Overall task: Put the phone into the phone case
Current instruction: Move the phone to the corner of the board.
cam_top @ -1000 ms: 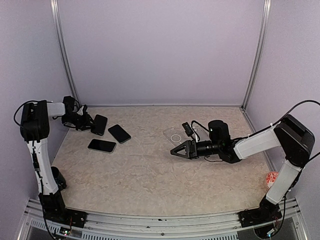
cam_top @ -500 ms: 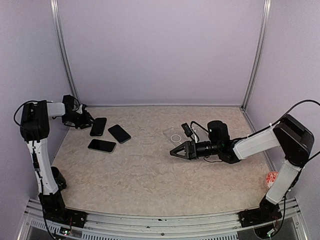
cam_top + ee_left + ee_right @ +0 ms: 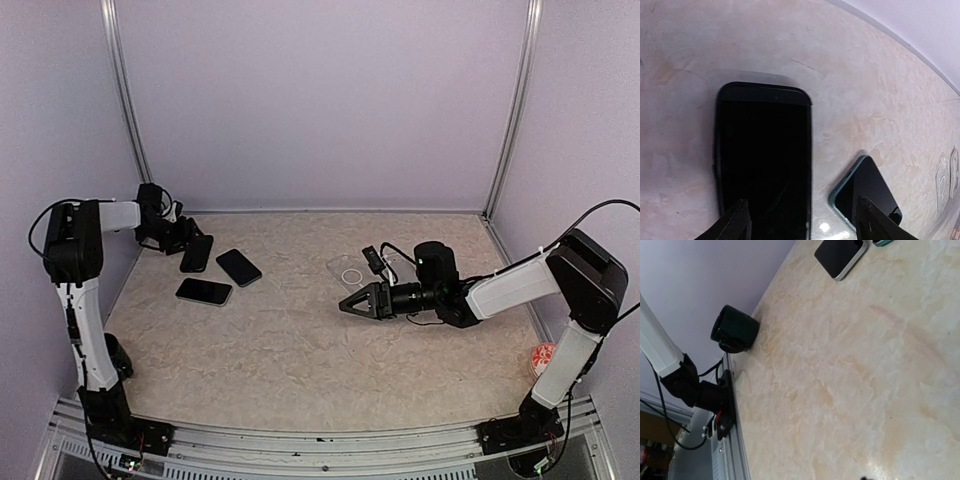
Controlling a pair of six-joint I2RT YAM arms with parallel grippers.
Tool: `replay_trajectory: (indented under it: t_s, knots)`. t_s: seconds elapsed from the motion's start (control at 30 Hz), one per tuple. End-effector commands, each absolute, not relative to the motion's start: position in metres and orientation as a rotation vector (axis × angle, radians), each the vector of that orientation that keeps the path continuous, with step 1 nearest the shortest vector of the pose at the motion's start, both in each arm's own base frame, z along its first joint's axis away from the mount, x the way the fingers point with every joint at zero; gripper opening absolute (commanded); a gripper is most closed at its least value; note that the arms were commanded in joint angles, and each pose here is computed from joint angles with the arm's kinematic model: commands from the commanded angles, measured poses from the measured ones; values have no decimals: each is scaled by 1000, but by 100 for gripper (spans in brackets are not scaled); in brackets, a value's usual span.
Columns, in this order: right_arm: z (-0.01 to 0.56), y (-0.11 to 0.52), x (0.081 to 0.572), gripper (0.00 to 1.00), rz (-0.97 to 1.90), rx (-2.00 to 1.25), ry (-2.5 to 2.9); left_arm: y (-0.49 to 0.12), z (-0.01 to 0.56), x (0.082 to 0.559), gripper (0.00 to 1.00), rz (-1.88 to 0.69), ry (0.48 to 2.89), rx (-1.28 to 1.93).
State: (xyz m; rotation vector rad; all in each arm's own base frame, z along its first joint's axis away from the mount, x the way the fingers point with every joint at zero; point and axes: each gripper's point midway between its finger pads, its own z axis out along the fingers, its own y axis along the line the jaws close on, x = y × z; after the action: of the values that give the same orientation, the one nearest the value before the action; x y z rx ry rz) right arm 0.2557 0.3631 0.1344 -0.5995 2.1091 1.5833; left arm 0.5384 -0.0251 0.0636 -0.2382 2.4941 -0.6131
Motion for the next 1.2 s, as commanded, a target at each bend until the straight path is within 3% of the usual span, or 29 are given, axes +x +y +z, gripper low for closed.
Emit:
replay_trajectory:
  t_s: [0.0,0.23,0.73,1.17]
  knots:
    - [140,368,258,49,1564,-620,2086,-59,98,536,72,-579,2457,-144]
    - [149,366,258,52,1547,-630,2067,-119,97,529,83,-607,2475,-19]
    - [166,356,249,81,1504,-669,2027,-129,61,551,93,-563,2488,3]
    - [170,357,251,86,1498,-665,2027,-138,29,544,93,-618,2542,15]
